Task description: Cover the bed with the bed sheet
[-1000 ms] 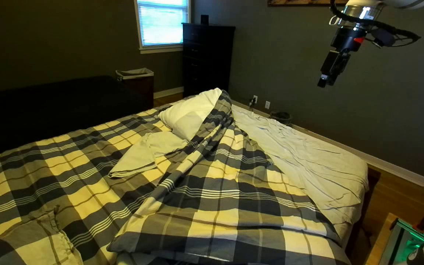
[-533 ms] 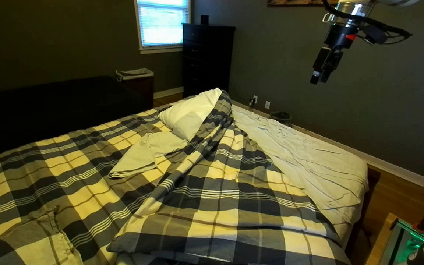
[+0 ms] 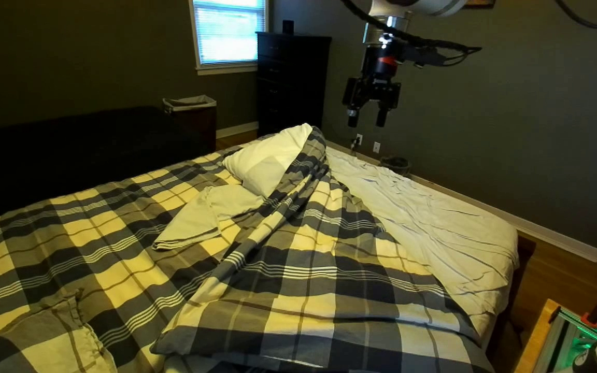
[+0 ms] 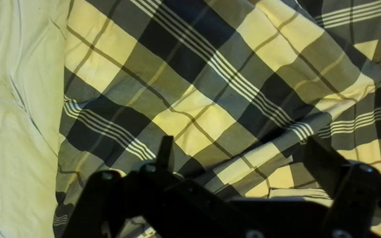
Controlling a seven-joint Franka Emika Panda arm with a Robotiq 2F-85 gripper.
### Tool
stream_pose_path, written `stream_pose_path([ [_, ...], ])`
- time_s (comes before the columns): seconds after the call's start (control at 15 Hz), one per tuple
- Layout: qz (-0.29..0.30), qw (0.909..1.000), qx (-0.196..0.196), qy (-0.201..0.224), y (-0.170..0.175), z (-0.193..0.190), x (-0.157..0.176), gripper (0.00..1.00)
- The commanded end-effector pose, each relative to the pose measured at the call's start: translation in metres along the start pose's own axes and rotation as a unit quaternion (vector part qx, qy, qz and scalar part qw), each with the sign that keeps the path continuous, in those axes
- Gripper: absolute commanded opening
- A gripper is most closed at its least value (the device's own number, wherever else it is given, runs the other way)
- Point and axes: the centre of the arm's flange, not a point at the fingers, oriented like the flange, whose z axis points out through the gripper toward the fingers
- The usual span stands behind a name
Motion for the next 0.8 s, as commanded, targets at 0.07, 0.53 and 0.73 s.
stream_pose_path([
  [0.07, 0.122, 0.9922, -0.024, -0.003, -0.074, 0.039, 0.084, 1.0],
  [0.53, 0.174, 0.9835, -0.051, -0.003, -0.117, 0.107, 0.092, 1.0],
  [0.73, 0.176, 0.9832, -0.047, 0.006, -0.108, 0.092, 0.092, 1.0],
])
